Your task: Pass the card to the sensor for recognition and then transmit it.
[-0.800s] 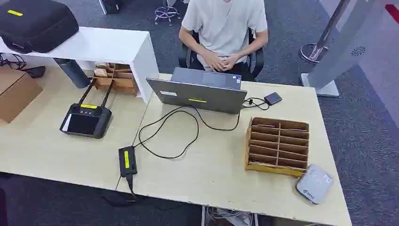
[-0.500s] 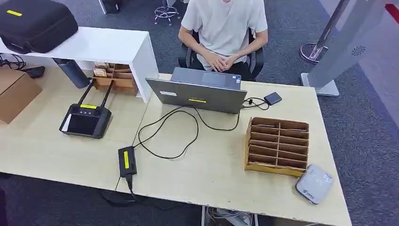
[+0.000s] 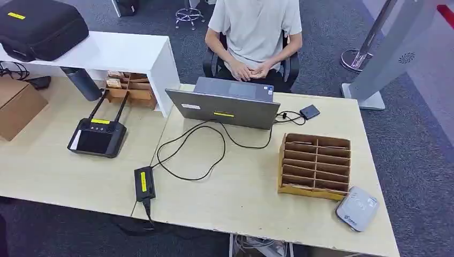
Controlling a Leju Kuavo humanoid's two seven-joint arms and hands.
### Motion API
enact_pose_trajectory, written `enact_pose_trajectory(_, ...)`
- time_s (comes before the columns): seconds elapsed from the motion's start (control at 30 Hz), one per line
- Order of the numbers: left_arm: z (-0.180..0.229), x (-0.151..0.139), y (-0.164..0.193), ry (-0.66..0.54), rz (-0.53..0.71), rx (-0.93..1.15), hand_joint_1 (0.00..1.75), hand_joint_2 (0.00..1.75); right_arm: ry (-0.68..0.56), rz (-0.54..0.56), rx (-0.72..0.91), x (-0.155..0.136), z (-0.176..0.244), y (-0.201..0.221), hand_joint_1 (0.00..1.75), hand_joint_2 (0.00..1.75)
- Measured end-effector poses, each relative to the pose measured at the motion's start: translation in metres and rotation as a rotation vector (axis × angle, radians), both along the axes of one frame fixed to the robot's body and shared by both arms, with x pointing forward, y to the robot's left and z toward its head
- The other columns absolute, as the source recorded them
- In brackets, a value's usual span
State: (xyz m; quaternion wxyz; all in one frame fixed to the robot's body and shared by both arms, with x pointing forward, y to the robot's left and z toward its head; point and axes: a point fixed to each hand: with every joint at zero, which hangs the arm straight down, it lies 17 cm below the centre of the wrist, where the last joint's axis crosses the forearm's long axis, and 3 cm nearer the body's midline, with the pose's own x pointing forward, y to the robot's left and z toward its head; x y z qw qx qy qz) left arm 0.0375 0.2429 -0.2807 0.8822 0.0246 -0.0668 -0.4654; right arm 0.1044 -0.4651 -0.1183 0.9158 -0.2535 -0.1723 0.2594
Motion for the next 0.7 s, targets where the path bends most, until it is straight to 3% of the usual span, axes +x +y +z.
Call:
enact_pose_trajectory(0.4, 0.000, -0.005, -0.001, 0.016, 0.005, 0.002, 0.00, 1.75, -0.346, -0.093, 0.012, 0.131, 0.055, -0.023, 0.00, 1.75)
enact_pose_trajectory(0.7, 0.000, -0.009, -0.002, 0.027, -0.005, 0.004, 0.00, 1.75, -0.569, -0.162, -0.033, 0.194, 0.112, -0.072, 0.00, 1.75)
